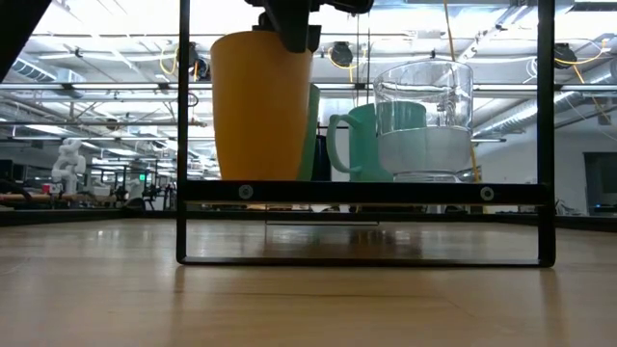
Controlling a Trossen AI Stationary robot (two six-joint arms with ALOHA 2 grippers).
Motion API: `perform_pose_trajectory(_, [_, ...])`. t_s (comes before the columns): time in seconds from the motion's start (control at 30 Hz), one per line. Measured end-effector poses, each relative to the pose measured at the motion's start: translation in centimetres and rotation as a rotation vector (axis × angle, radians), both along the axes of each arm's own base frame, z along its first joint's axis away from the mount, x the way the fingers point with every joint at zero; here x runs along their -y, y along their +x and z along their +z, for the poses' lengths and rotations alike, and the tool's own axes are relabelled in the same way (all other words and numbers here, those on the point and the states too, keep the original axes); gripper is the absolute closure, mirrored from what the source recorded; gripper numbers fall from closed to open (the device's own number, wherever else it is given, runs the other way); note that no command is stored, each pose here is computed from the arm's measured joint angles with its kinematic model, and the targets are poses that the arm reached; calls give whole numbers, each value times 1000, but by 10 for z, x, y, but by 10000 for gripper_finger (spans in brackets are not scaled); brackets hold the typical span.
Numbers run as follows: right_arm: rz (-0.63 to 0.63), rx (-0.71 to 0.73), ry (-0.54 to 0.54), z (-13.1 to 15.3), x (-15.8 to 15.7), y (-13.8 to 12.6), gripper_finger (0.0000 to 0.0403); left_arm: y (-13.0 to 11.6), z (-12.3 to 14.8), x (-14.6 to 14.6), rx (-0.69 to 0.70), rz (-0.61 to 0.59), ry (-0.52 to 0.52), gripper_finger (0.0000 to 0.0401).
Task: Stack small to large cups/mugs on shelf
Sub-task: Put the yellow cup on the shelf
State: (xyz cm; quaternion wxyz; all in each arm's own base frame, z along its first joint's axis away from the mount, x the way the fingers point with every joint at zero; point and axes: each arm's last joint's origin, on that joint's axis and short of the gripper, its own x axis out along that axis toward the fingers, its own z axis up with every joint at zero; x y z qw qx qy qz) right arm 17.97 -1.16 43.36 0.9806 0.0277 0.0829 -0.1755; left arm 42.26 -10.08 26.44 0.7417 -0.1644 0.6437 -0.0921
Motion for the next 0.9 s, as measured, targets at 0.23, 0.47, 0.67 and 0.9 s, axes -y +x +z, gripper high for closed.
perform_pose_trajectory(0.23, [-3,-6,13,-1,0,0,218,3,1,-4,30,7,3,251])
perform_pose_trajectory(0.47, [-4,-26,23,-3,0,-1,218,6,2,-10,42,21,-10,251])
perform_pose_trajectory(0.67, [-4,-26,22,-3,0,-1,218,5,3,-9,39,23,-18,251])
perform_pose_trajectory(0.9, [-1,-31,8,-3,0,-1,218,2,9,-9,39,33,-21,251])
